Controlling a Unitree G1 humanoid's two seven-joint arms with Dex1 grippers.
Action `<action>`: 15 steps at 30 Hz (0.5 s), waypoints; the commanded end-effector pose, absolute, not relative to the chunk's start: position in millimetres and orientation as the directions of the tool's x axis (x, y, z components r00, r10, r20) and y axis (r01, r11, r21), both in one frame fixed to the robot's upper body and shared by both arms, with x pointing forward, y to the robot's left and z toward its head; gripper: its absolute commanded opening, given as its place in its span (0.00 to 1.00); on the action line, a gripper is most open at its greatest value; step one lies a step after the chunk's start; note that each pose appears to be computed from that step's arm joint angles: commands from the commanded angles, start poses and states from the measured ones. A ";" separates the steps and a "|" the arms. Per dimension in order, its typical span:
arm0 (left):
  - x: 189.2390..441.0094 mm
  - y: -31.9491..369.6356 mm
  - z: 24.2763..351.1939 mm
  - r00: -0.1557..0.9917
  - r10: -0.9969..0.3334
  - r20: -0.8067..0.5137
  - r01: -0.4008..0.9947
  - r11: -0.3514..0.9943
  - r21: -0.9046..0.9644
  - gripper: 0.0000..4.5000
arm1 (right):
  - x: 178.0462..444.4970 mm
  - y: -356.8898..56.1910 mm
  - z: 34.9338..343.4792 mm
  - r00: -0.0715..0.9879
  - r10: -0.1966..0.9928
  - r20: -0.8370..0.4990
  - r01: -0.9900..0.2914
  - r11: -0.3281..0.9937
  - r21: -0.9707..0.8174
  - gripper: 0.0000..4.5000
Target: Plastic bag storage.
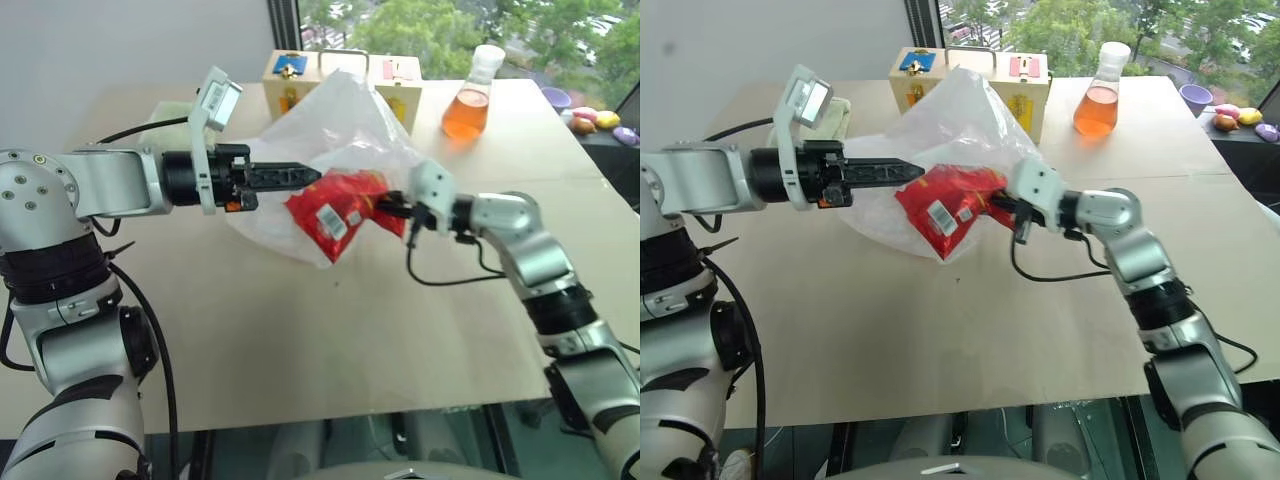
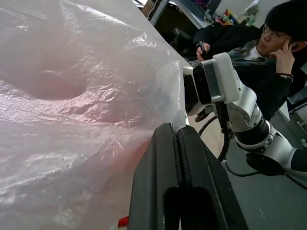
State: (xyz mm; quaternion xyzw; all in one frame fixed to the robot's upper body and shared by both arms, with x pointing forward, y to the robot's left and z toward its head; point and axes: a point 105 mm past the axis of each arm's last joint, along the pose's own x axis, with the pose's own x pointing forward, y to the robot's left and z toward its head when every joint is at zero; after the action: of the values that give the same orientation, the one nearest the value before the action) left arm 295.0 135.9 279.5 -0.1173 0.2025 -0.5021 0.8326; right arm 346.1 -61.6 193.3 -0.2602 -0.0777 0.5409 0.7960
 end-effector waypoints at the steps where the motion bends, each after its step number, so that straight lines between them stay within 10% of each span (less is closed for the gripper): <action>1: 298.9 144.5 288.5 0.452 -0.869 -0.202 0.772 0.494 -0.399 0.00 | 329.6 -78.3 205.9 0.344 0.929 -0.134 -0.854 0.250 -0.456 0.00; 15: 296.9 132.3 285.3 0.409 -0.887 -0.215 0.808 0.462 -0.367 0.00 | 353.3 -98.5 201.0 0.537 0.825 -0.177 -0.743 0.363 -0.562 0.00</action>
State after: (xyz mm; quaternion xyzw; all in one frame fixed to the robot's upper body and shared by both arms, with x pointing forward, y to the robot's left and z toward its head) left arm 300.8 137.8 274.2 -0.1190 0.2231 -0.4946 0.8315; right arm 354.3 -108.5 188.9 -0.2790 -0.0357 0.4813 0.8302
